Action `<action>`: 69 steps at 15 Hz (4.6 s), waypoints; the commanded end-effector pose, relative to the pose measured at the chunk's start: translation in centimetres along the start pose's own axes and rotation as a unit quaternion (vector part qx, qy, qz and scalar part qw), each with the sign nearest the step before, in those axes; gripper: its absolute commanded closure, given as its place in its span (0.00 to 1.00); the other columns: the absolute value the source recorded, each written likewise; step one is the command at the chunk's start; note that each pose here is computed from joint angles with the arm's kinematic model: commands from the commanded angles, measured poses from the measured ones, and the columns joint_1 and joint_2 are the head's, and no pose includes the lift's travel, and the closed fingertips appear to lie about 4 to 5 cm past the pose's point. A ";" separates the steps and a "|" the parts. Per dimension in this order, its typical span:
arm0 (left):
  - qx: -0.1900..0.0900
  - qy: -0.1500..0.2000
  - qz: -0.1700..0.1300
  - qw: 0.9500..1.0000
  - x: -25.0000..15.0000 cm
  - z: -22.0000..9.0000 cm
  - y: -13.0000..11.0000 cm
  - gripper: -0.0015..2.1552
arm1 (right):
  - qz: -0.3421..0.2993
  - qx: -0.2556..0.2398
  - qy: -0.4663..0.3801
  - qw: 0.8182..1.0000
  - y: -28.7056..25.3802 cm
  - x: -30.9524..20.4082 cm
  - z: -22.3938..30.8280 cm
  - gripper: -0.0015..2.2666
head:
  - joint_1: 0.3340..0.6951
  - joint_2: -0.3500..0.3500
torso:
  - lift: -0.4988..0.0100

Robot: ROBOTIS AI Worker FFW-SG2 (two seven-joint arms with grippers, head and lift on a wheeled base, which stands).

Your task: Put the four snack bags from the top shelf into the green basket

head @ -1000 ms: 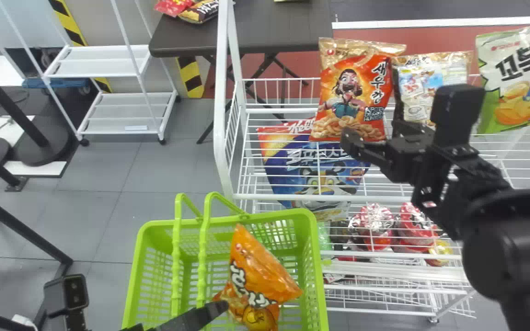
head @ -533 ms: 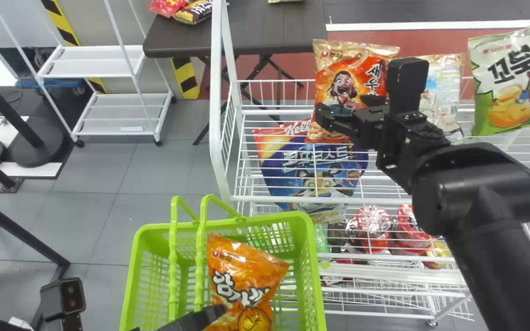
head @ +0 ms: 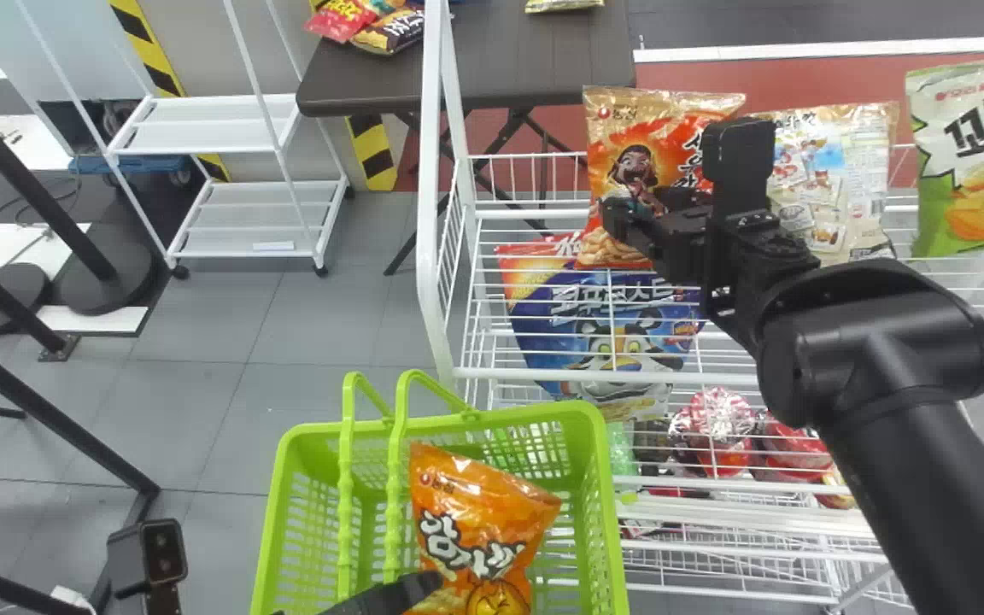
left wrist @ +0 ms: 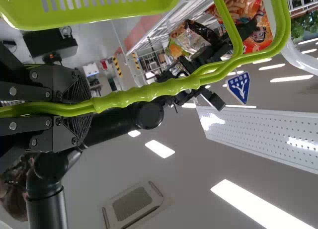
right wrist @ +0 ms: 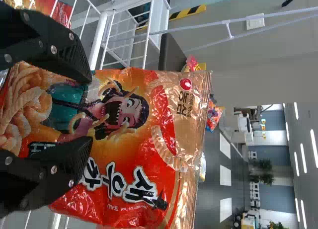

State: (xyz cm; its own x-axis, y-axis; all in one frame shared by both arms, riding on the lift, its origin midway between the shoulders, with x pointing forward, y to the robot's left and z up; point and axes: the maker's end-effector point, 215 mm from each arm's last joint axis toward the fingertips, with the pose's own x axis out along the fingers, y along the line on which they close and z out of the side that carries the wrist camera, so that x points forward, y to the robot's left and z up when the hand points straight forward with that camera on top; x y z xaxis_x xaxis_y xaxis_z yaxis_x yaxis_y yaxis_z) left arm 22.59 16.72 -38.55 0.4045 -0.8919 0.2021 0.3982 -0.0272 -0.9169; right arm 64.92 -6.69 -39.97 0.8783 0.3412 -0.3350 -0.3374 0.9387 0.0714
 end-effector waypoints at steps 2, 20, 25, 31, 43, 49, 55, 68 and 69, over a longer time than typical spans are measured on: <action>-0.002 -0.003 0.002 1.000 -0.2 0.0 0.2 1.00 | 0.002 -0.005 -0.011 1.000 0.1 -0.2 0.6 0.99 | 1.00 0.68 | 0.98; 0.001 -0.005 0.006 1.000 0.0 0.7 0.7 1.00 | 0.185 0.095 -0.039 0.977 15.8 -20.6 0.9 0.99 | 1.00 0.86 | 0.98; 0.002 -0.003 0.008 1.000 0.3 0.8 0.9 1.00 | 0.242 0.136 0.049 0.959 21.9 -23.8 -5.1 0.99 | 1.00 1.00 | 0.98; 0.001 -0.002 0.007 1.000 0.5 0.8 1.0 1.00 | 0.264 0.120 0.186 0.939 25.8 -26.4 -13.8 0.99 | 1.00 1.00 | 0.98; -0.002 0.003 0.000 1.000 0.8 0.4 0.6 1.00 | 0.243 0.104 0.182 0.947 22.2 -23.6 -12.9 0.01 | 1.00 1.00 | 0.98; -0.002 0.002 -0.003 1.000 0.5 0.3 0.3 1.00 | 0.051 0.077 0.102 0.991 1.5 -17.6 -5.9 0.02 | 1.00 0.81 | 0.98; -0.003 -0.001 -0.005 1.000 0.2 0.3 0.1 1.00 | -0.060 0.057 0.065 0.994 -11.1 -11.4 -2.3 0.02 | 1.00 0.47 | 0.98; -0.006 -0.005 -0.002 1.000 -0.2 0.2 0.2 1.00 | -0.119 0.037 0.053 0.991 -16.9 -7.1 -1.7 0.99 | 1.00 0.35 | 0.98; -0.006 -0.006 -0.003 1.000 -0.3 0.2 0.2 1.00 | -0.118 0.035 0.048 0.991 -16.9 -7.2 -1.5 0.99 | 1.00 0.35 | 0.98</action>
State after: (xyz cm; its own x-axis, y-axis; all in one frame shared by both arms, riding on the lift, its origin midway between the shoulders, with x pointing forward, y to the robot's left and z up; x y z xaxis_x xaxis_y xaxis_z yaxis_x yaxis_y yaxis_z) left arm 22.73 17.03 -38.71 0.4120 -0.8865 0.2107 0.3906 -0.0371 -0.9198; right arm 63.78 -25.07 -40.57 0.8842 0.1061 -0.4549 -0.0952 0.9943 0.0470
